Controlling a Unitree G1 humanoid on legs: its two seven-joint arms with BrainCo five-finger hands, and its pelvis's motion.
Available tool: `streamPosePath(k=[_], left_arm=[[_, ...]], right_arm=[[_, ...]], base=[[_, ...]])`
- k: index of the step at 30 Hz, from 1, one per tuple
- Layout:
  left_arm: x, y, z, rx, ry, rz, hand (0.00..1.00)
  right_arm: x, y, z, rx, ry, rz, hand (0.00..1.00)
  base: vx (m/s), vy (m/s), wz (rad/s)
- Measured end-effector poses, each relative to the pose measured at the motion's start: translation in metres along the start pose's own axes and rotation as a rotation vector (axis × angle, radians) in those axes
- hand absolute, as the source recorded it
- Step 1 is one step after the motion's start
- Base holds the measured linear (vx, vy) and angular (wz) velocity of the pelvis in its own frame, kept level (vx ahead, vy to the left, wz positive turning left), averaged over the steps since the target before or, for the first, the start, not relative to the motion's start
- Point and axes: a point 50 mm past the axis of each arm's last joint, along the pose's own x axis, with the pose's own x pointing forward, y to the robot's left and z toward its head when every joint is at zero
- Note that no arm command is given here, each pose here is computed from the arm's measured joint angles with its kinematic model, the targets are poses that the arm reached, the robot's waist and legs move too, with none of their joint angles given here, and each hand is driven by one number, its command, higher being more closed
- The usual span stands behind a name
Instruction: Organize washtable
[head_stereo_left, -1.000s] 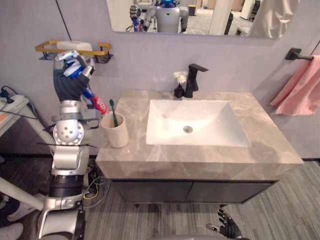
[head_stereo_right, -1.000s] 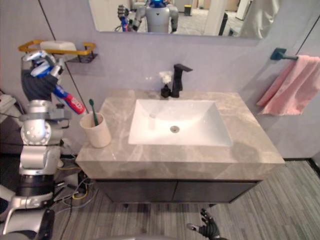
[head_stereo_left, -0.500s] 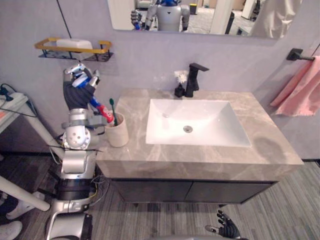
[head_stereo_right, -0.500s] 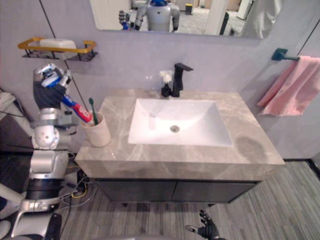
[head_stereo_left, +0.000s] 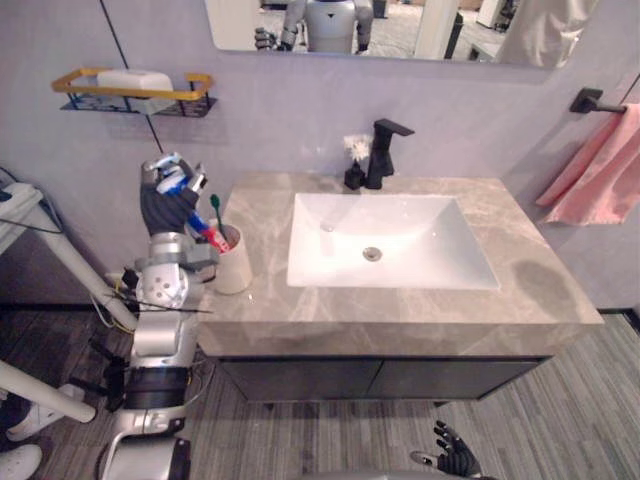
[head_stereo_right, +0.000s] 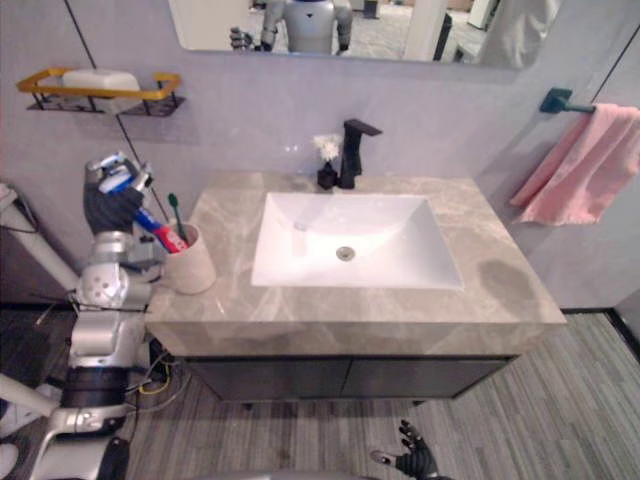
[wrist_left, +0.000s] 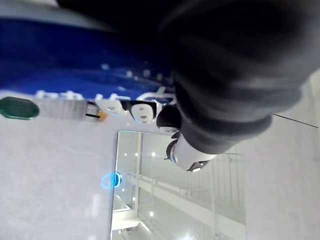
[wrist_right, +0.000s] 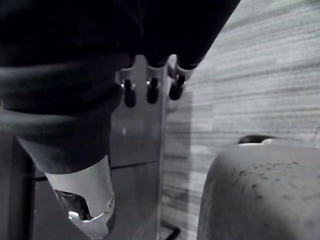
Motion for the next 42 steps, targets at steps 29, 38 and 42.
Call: streamPosePath(k=[29,38,42], left_arm=[[0.0,-0.004,0.014,0.001,-0.054,-0.024,0.0],[0.003,-0.02,0.059,-0.038,-0.269,-0.082,0.0],[0.001,-0.021,0.069,-0.053,-0.32,-0.091,0.0]], right_arm=[[0.003,0.0,0.003,0.0,-0.008,0.001,0.0],[0.002,0.001,0.003,0.002,-0.008,0.002,0.0],[0.001,0.0,0.0,0.003,0.001,0.001,0.0]], base=[[-0.01,-0.002,-0.01],[0.0,0.0,0.0],[-0.01,-0.011,0.02]])
